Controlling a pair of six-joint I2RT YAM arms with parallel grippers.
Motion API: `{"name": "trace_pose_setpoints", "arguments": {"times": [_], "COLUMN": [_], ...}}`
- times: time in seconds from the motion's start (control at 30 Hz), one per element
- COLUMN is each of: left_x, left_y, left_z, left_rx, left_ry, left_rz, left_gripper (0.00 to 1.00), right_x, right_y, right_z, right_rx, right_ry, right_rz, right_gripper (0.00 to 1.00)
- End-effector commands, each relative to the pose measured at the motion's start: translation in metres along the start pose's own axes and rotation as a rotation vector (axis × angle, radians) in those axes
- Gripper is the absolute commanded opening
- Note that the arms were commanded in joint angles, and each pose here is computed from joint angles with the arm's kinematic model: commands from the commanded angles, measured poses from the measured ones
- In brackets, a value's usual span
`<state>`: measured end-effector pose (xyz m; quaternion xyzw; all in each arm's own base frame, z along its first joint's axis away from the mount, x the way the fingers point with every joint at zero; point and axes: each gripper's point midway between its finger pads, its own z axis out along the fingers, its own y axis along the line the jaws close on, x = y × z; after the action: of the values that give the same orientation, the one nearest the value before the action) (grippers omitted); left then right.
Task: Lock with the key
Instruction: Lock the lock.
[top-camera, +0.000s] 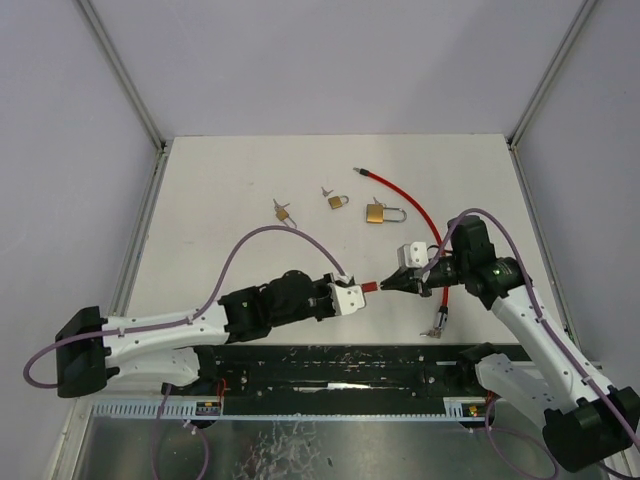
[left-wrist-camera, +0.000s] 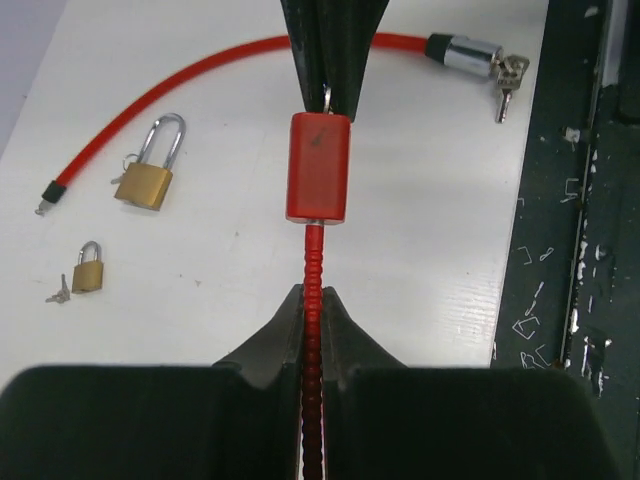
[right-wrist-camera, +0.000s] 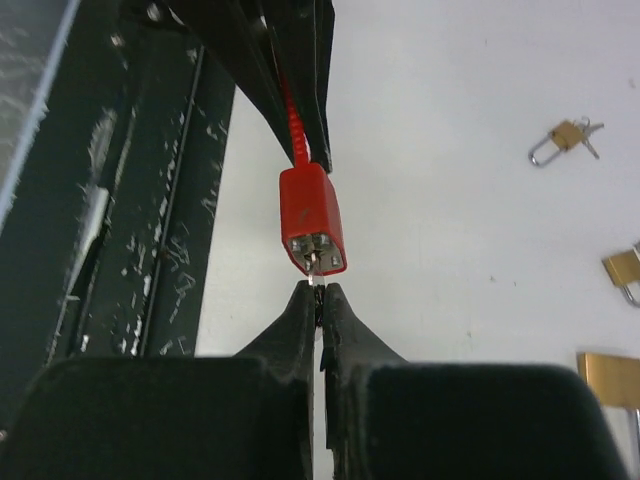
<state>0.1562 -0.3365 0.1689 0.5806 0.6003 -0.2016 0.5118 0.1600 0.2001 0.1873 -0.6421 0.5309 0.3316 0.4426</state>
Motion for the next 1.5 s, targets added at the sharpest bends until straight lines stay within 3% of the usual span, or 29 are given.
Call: {"name": "trace_pose_setpoints", "arguments": {"times": [0.0, 0.17, 0.3, 0.37, 0.4, 0.5, 0.6, 0.73, 0.8, 0.93, 1.07, 1.17, 1.3, 1.47], "left_x": [0.015, -0.004, -0.011, 0.000, 0.009, 0.046, 0.048, 0.039, 0.028, -0.003, -0.013, 0.005, 0.041, 0.032], "left_y": [0.007, -0.042, -0.058, -0.043, -0.026, 0.028, 0.053, 0.038, 0.018, -0.030, -0.057, -0.043, 0.018, 0.014], "left_z": [-0.018, -0.023, -0.021, -0.007, 0.002, 0.001, -0.014, -0.015, -0.014, -0.030, -0.036, -0.024, -0.019, -0.028], "left_rx": [-0.004, 0.403, 0.623, 0.525, 0.395, -0.114, -0.327, -0.241, -0.109, 0.309, 0.519, 0.417, -0.031, -0.034], "left_ry": [0.021, -0.036, 0.028, 0.114, 0.173, 0.337, 0.322, 0.205, 0.138, -0.031, -0.050, 0.043, 0.154, 0.058], "left_rz": [-0.036, -0.280, -0.409, -0.440, -0.437, -0.166, -0.019, 0.002, -0.046, -0.247, -0.296, -0.292, -0.198, -0.151], "left_gripper": [0.00, 0.00, 0.00, 0.00, 0.00, 0.00, 0.00, 0.00, 0.00, 0.00, 0.00, 0.00, 0.00, 0.00], "right_x": [-0.017, -0.006, 0.006, 0.014, 0.018, 0.022, 0.018, -0.001, -0.011, -0.018, -0.030, -0.033, -0.032, -0.027], "right_y": [-0.022, -0.021, -0.015, -0.018, -0.021, -0.029, -0.035, -0.033, -0.027, -0.029, -0.032, -0.035, -0.036, -0.037], "right_z": [-0.015, -0.023, -0.033, -0.037, -0.038, -0.041, -0.040, -0.034, -0.027, -0.024, -0.030, -0.033, -0.035, -0.036], "right_rx": [0.068, 0.130, 0.184, 0.196, 0.210, 0.251, 0.283, 0.267, 0.204, 0.111, 0.041, 0.034, 0.035, 0.066], "right_ry": [-0.044, 0.018, 0.101, 0.157, 0.180, 0.210, 0.184, 0.085, 0.017, -0.074, -0.157, -0.191, -0.198, -0.167], "right_rz": [0.086, -0.111, -0.330, -0.384, -0.389, -0.398, -0.368, -0.219, -0.104, 0.146, 0.290, 0.380, 0.411, 0.390], "right_gripper": [0.00, 0.00, 0.00, 0.00, 0.00, 0.00, 0.00, 0.00, 0.00, 0.00, 0.00, 0.00, 0.00, 0.00]}}
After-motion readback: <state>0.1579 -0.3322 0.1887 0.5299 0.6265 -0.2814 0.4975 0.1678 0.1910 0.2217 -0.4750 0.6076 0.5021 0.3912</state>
